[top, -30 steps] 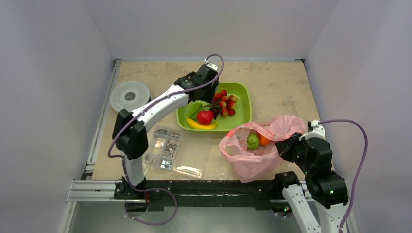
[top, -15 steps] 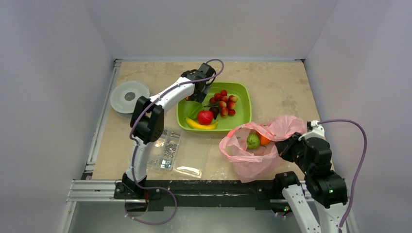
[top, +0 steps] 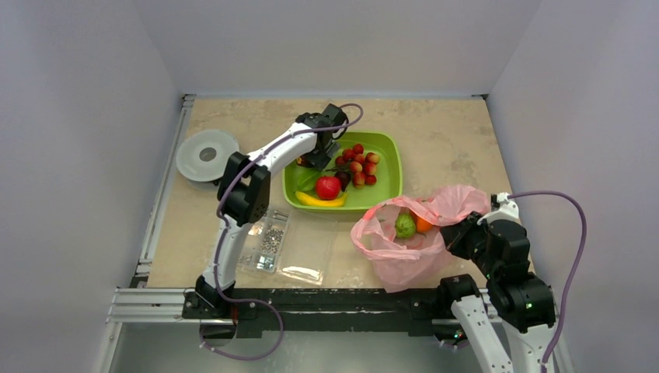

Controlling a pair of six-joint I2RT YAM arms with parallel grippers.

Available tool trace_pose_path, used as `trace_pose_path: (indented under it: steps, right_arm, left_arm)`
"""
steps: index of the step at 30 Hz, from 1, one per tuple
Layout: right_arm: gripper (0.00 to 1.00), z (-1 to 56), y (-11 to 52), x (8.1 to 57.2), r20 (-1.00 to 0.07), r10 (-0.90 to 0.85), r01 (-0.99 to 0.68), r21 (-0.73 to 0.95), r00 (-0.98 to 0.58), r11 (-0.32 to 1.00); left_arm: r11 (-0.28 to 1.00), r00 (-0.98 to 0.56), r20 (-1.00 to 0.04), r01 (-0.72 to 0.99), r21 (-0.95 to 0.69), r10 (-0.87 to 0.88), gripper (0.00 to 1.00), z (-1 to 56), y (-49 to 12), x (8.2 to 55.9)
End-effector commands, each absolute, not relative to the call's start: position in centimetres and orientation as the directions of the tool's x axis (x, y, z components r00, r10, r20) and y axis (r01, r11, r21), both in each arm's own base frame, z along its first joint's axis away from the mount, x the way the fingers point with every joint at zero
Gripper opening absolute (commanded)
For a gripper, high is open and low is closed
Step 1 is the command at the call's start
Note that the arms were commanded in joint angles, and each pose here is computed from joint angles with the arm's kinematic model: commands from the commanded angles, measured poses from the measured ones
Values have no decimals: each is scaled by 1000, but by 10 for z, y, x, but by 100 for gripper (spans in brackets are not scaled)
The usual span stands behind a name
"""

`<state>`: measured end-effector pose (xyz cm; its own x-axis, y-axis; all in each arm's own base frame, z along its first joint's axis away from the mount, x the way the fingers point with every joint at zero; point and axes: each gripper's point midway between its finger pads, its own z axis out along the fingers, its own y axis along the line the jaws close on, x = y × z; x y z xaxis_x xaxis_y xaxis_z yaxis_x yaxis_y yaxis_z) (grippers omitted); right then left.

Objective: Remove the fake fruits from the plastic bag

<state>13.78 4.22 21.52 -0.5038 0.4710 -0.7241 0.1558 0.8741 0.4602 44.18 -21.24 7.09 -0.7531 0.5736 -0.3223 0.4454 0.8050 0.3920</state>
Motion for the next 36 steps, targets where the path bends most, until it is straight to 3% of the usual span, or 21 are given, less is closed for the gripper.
trace_pose_path:
  steps: [1, 3, 8, 12, 14, 18, 22, 26, 36]
  right_arm:
    - [0, 222, 40, 144, -748, 465, 142, 456, -474, 878]
    - [0, 221, 41, 144, -747, 464, 142, 456, -475, 879]
    - [0, 222, 41, 144, -747, 465, 141, 457, -476, 878]
    - [0, 222, 43, 144, -746, 455, 129, 454, -487, 881]
    - [0, 221, 46, 144, -742, 446, 114, 453, -501, 884]
    - [0, 219, 53, 144, -742, 422, 67, 458, -521, 887]
    - [0, 226, 71, 140, -751, 376, -53, 477, -542, 877]
    - [0, 246, 74, 139, -793, 364, -121, 475, -488, 872]
    - [0, 315, 70, 170, -856, 382, -152, 454, -348, 878]
  left_arm:
    - [806, -741, -345, 446, 389, 576, 91, 88, -211, 446]
    - [820, -748, -360, 428, 380, 557, 99, 93, -211, 445]
    - [874, -746, -457, 391, 288, 484, 100, 125, -220, 435]
    - [915, -738, -557, 387, 113, 381, 95, 171, -238, 414]
    - [893, -722, -614, 447, -61, 319, 91, 198, -263, 395]
    - [716, -700, -685, 582, -386, 200, 78, 260, -312, 343]
    - [482, -680, -719, 682, -550, 143, 72, 296, -353, 287]
    - [284, -625, -757, 773, -567, 190, 68, 314, -393, 223]
    - [210, -564, -799, 823, -527, 206, 66, 337, -397, 183]
